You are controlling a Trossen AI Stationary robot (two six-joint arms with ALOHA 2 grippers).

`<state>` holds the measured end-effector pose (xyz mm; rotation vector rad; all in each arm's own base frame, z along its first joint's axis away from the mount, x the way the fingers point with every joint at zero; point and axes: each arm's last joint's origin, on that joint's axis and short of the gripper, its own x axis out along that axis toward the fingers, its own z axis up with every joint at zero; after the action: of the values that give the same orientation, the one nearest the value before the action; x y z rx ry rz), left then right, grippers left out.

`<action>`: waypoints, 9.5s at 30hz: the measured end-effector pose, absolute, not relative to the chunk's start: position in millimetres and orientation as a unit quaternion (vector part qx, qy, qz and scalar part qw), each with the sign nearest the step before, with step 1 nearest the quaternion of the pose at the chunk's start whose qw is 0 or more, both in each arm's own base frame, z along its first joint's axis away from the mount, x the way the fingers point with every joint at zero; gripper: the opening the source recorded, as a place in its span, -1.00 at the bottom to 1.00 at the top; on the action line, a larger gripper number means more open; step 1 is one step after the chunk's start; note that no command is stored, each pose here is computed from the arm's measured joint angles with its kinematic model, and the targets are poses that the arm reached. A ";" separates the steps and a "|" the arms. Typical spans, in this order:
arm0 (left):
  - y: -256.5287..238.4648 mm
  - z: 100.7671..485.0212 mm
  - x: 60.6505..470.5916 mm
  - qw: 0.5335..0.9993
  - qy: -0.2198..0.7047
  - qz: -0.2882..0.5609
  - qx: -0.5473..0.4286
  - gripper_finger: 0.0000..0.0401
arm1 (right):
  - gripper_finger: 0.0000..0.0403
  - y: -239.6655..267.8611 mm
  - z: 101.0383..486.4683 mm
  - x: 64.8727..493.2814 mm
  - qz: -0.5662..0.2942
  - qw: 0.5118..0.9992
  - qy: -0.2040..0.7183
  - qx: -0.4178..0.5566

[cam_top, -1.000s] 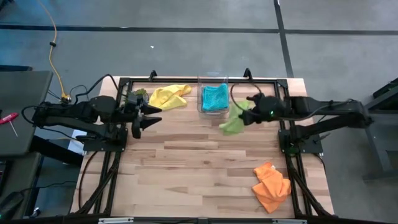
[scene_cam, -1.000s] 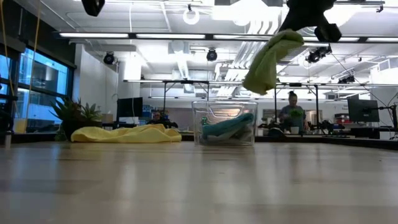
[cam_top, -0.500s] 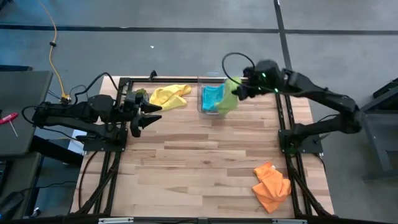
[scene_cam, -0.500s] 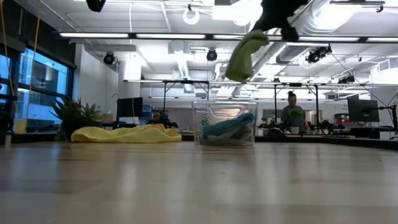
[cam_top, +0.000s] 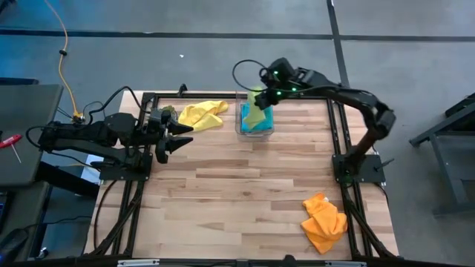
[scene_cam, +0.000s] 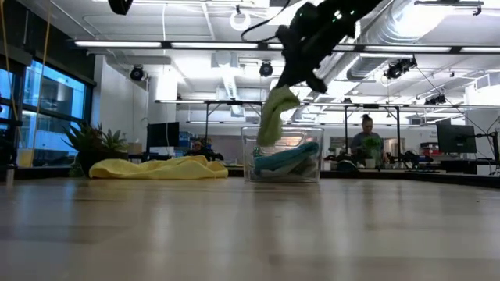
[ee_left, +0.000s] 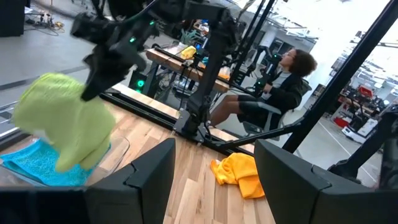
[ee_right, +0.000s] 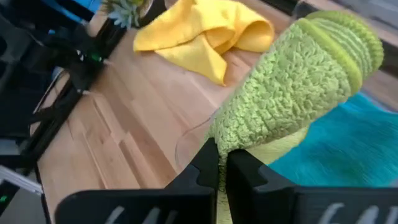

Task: Fold microfiber towels
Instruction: Put the green microfiber cloth into the transparent bin, then fold the orange microfiber cloth

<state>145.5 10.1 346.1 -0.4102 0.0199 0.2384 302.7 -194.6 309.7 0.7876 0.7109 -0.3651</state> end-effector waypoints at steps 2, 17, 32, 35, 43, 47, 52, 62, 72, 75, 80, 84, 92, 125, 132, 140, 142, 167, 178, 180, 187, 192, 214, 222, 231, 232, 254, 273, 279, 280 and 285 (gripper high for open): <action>10.1 346.1 145.5 0.972 0.010 0.118 -0.203 0.03 | -1.00 -200.8 299.4 308.9 -0.163 0.846 0.342 0.376; 11.5 346.1 145.1 0.969 0.005 0.143 -0.200 0.03 | -1.00 -226.4 268.2 308.2 -0.201 0.808 0.367 0.415; 11.6 346.1 145.1 0.969 0.004 0.144 -0.202 0.03 | -1.00 -226.9 260.8 294.2 -0.257 0.760 0.416 0.428; 11.6 346.1 145.1 0.969 0.004 0.144 -0.202 0.03 | -1.00 -224.7 256.6 288.7 -0.285 0.739 0.443 0.420; 11.6 346.1 145.1 0.969 0.004 0.144 -0.202 0.03 | -1.00 -225.7 254.1 289.0 -0.310 0.726 0.429 0.440; 11.6 346.1 145.1 0.969 0.004 0.144 -0.202 0.03 | -1.00 -226.1 254.3 289.5 -0.314 0.724 0.423 0.445; 11.5 346.1 145.1 0.969 0.004 0.143 -0.202 0.03 | -0.83 -226.1 254.0 289.3 -0.319 0.719 0.422 0.450; 11.5 346.1 145.2 0.969 0.005 0.142 -0.202 0.03 | -0.09 -227.3 261.9 277.3 -0.398 0.696 0.452 0.391; 11.5 345.3 145.2 0.969 0.009 0.143 -0.201 0.03 | 0.05 -200.8 312.5 250.1 -0.381 0.745 0.436 0.331; 11.5 345.3 145.2 0.968 0.008 0.143 -0.205 0.03 | 0.04 -178.9 310.2 233.9 -0.383 0.759 0.417 0.321; 12.0 345.2 145.1 0.966 0.005 0.152 -0.209 0.03 | -0.04 -151.2 282.2 209.5 -0.362 0.771 0.348 0.392; 12.1 345.2 145.1 0.966 0.005 0.154 -0.208 0.03 | -0.20 -146.0 278.1 221.1 -0.319 0.812 0.274 0.405; 12.2 345.2 145.0 0.966 0.005 0.156 -0.208 0.03 | -0.51 -175.5 317.7 281.0 -0.288 0.849 0.304 0.322; 12.2 345.2 145.0 0.962 0.002 0.156 -0.226 0.03 | -1.00 -221.7 210.4 374.4 -0.251 0.712 0.618 0.221; 12.2 345.2 145.0 0.962 0.002 0.156 -0.225 0.03 | -1.00 -211.2 191.3 388.2 -0.228 0.711 0.628 0.221; 12.2 345.2 145.0 0.962 0.002 0.156 -0.226 0.03 | -1.00 -200.8 178.4 400.6 -0.188 0.725 0.637 0.184; 12.2 345.2 145.0 0.962 0.002 0.156 -0.226 0.03 | -1.00 -198.9 178.6 403.7 -0.172 0.736 0.633 0.168; 12.2 344.7 145.3 0.962 0.005 0.156 -0.225 0.03 | -1.00 -226.7 233.9 376.1 -0.200 0.772 0.599 0.070; 12.5 338.9 155.2 0.960 0.026 0.161 -0.225 0.03 | -1.00 -237.2 237.0 358.3 -0.111 0.753 0.647 -0.045; 12.5 337.0 158.5 0.958 0.031 0.163 -0.233 0.03 | -1.00 -237.0 236.3 362.4 -0.098 0.756 0.642 -0.075; 12.8 332.1 166.9 0.955 0.045 0.167 -0.241 0.03 | -1.00 -241.9 208.0 366.9 -0.080 0.732 0.673 -0.067; 12.9 331.3 169.2 0.954 0.046 0.168 -0.245 0.03 | -1.00 -241.3 190.0 371.0 -0.060 0.719 0.690 -0.066; 12.9 331.1 169.4 0.953 0.046 0.168 -0.248 0.03 | -1.00 -246.6 221.4 385.9 -0.072 0.735 0.672 -0.054; 9.3 331.7 168.7 0.961 0.062 0.108 -0.246 0.03 | -1.00 -237.0 317.0 391.8 -0.119 0.845 0.519 0.056; 10.0 342.3 143.0 0.974 0.032 0.122 -0.188 0.03 | -1.00 -149.4 344.2 363.8 -0.070 0.905 0.412 0.074; 10.2 344.3 139.0 0.975 0.023 0.126 -0.182 0.03 | -1.00 -135.6 345.6 357.4 -0.068 0.914 0.391 0.081; 9.4 300.7 146.6 0.963 -0.113 0.077 -0.233 0.03 | -1.00 28.2 345.8 263.4 -0.075 0.989 0.069 0.111; -6.3 301.7 159.9 0.984 -0.036 0.055 -0.164 -0.28 | 0.01 44.0 306.1 230.2 -0.185 0.775 0.583 0.161; -14.8 292.1 171.6 0.986 -0.001 0.050 -0.158 -0.94 | 0.09 60.3 260.7 193.9 -0.198 0.681 0.672 0.213; -16.0 291.4 173.1 0.986 0.000 0.047 -0.159 -0.94 | 0.09 62.6 253.6 188.6 -0.197 0.669 0.681 0.225; -18.3 288.5 176.7 0.986 0.010 0.045 -0.160 -0.99 | 0.09 68.4 220.8 162.1 -0.214 0.595 0.730 0.261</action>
<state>176.7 -18.3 288.5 -0.3206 0.0192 0.0897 162.1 68.4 220.8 0.6059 1.6958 -0.4963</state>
